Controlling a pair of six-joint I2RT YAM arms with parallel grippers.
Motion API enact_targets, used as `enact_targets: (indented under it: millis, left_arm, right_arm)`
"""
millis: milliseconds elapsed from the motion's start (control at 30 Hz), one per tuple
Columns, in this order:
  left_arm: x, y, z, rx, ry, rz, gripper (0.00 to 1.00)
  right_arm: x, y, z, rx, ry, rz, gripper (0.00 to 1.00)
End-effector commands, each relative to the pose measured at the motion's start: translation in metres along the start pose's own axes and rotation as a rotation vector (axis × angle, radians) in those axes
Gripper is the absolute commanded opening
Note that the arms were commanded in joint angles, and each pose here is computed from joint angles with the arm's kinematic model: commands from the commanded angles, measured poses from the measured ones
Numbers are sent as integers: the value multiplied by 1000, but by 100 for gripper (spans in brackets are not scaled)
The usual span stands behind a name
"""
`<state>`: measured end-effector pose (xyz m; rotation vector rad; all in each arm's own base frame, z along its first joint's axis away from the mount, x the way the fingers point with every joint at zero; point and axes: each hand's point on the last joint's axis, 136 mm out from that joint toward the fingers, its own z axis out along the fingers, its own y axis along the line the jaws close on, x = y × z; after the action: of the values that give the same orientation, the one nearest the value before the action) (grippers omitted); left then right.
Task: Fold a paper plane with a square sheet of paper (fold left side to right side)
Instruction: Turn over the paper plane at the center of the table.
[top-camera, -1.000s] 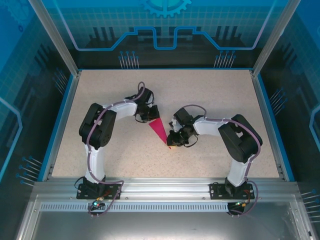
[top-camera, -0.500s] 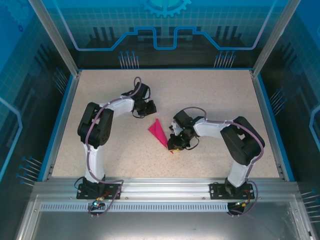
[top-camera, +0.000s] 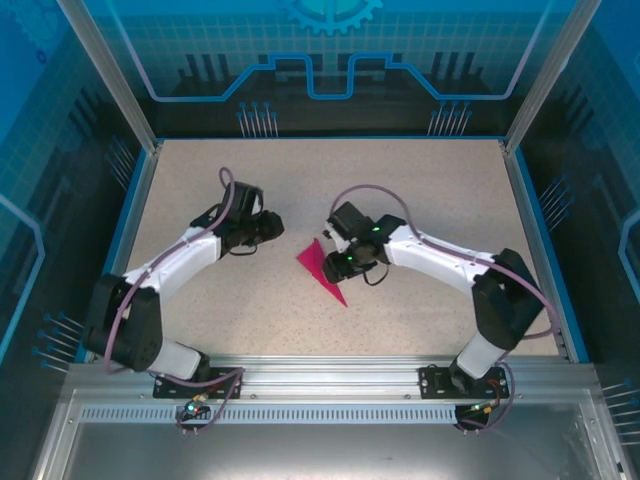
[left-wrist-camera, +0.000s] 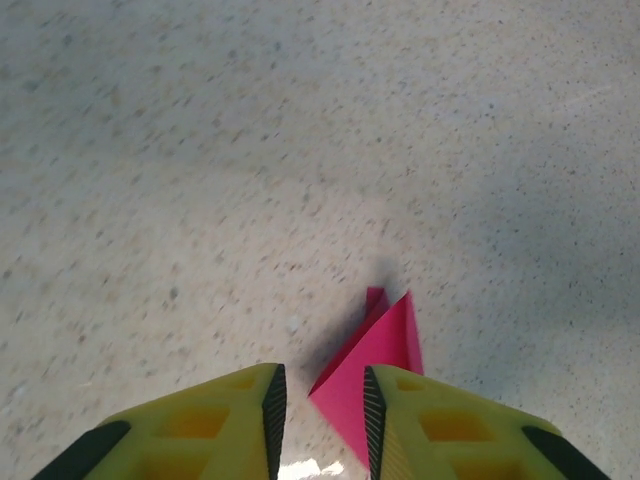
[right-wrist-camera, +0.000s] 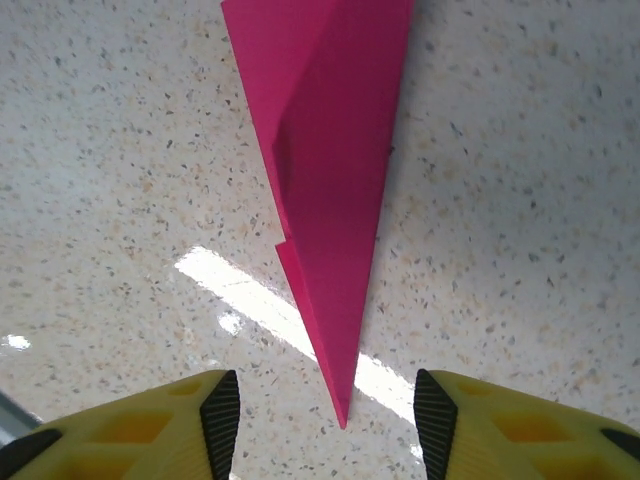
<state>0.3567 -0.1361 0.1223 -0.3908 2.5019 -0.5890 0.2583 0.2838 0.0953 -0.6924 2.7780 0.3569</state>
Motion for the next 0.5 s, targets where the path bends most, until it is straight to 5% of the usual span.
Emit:
enact_targets:
  millis: [0, 200, 300, 467]
  left_arm:
    - [7, 14, -13, -25, -47, -57, 33]
    - [29, 34, -27, -58, -45, -77, 36]
    - [35, 41, -32, -70, -48, -84, 36]
    - [38, 46, -41, -89, -62, -79, 37]
  right_arm:
    - [3, -5, 17, 174, 66, -113, 53]
    - [-14, 5, 46, 260, 99, -177, 52]
    - [-17, -1, 54, 306, 104, -183, 44]
    - [-20, -10, 51, 349, 101, -186, 10]
